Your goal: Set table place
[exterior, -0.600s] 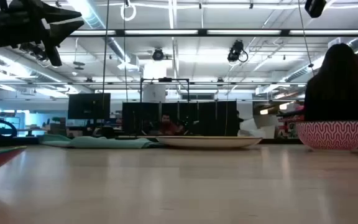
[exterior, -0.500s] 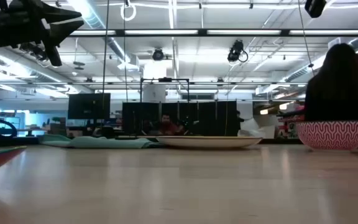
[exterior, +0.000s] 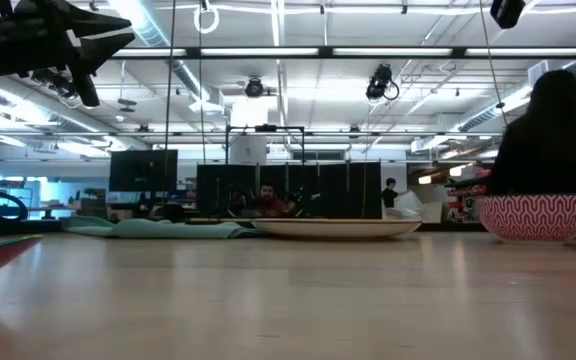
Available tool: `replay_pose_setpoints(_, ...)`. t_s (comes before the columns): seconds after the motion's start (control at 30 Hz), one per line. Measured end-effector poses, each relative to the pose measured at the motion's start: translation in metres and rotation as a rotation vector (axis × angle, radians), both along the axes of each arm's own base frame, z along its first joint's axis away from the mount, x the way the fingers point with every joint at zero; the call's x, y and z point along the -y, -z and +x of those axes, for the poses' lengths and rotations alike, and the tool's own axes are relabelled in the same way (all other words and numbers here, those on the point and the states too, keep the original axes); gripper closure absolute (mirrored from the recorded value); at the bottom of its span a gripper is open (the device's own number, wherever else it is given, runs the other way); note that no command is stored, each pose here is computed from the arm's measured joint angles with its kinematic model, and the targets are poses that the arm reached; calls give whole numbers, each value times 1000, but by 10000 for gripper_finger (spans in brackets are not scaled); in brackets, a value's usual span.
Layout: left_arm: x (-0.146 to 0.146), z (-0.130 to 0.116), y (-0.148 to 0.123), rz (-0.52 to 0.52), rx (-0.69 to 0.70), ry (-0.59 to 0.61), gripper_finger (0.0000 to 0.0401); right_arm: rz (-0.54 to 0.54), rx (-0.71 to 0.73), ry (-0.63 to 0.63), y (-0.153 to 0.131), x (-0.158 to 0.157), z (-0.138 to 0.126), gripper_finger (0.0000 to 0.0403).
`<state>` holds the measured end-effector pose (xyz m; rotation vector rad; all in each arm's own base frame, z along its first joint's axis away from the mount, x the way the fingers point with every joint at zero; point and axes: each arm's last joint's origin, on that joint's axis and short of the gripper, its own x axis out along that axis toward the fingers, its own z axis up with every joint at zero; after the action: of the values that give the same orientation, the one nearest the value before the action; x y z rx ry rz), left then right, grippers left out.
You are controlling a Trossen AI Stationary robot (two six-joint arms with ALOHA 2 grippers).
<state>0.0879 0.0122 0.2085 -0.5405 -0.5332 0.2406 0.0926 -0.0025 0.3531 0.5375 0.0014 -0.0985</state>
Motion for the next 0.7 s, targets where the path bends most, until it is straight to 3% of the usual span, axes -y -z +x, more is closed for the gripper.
replay_pose_setpoints(0.7,0,0,0,0,0,0,317,0,0,0,0,0,0,353)
